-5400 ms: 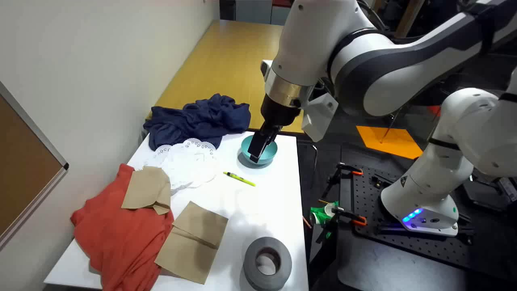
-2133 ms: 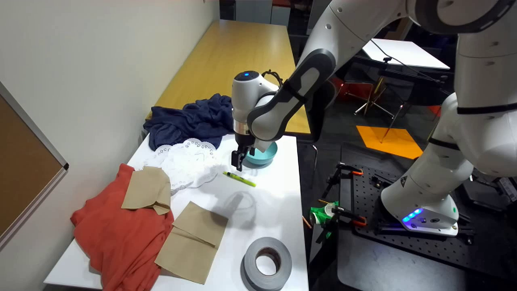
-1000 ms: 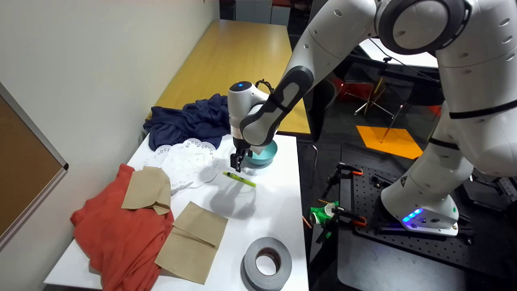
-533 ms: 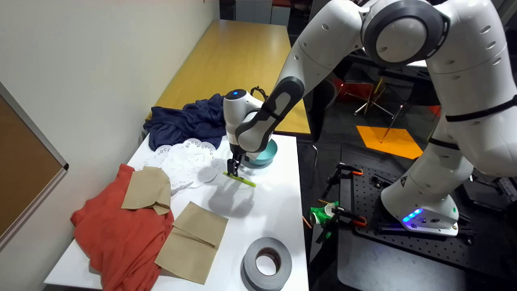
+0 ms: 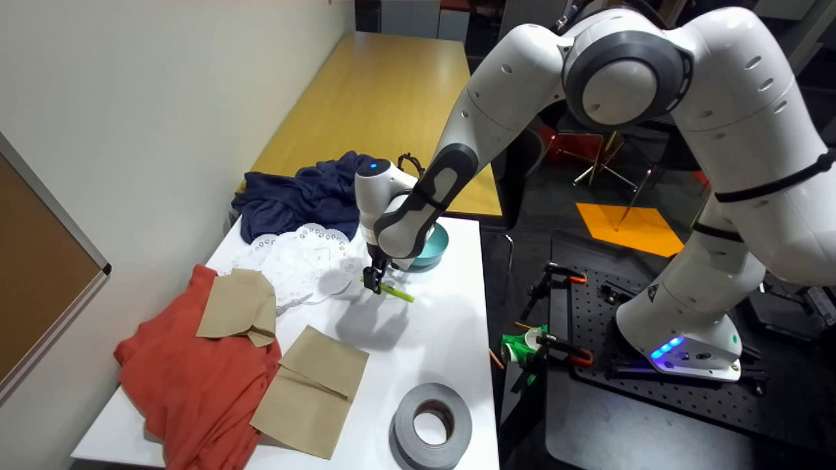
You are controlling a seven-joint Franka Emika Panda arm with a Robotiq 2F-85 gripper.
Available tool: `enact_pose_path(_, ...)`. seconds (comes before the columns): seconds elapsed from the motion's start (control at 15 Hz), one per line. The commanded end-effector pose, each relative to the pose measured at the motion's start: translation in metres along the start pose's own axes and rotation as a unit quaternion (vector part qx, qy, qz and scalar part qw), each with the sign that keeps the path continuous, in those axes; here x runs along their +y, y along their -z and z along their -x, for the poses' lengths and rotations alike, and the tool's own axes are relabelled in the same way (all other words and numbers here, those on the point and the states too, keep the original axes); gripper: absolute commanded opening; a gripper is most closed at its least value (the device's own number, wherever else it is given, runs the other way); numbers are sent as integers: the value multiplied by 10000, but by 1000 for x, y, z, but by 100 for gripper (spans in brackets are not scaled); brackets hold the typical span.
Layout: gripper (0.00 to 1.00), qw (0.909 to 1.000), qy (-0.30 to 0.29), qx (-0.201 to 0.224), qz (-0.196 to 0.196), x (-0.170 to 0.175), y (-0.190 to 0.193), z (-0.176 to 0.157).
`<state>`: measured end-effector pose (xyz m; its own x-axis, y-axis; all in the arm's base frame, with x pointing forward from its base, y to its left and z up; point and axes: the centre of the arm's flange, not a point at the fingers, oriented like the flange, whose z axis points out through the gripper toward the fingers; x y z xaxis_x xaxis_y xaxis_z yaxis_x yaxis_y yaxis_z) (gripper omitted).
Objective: Put the yellow pen inside the green bowl
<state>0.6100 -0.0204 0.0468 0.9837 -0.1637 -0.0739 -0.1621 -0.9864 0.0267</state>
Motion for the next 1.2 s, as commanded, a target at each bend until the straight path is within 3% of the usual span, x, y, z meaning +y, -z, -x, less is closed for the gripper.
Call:
enact_pose_path(0.0,100,9999,52,138,67,-1,-10,-13)
enact_pose_path(0.07,75,9998,49,152,76,-1,-12,-14)
enact_pose_path(0.13,74,9998,49,154,88,-1,-14,-15)
enact_pose_path(0.73,5,9998,62,181,79,-3,-19,-21)
enact_pose_path(0.8,0,9998,65,191,79,-4,-18,-21)
enact_pose_path(1.13,4,9986,-206,479,76,-11,22,-1)
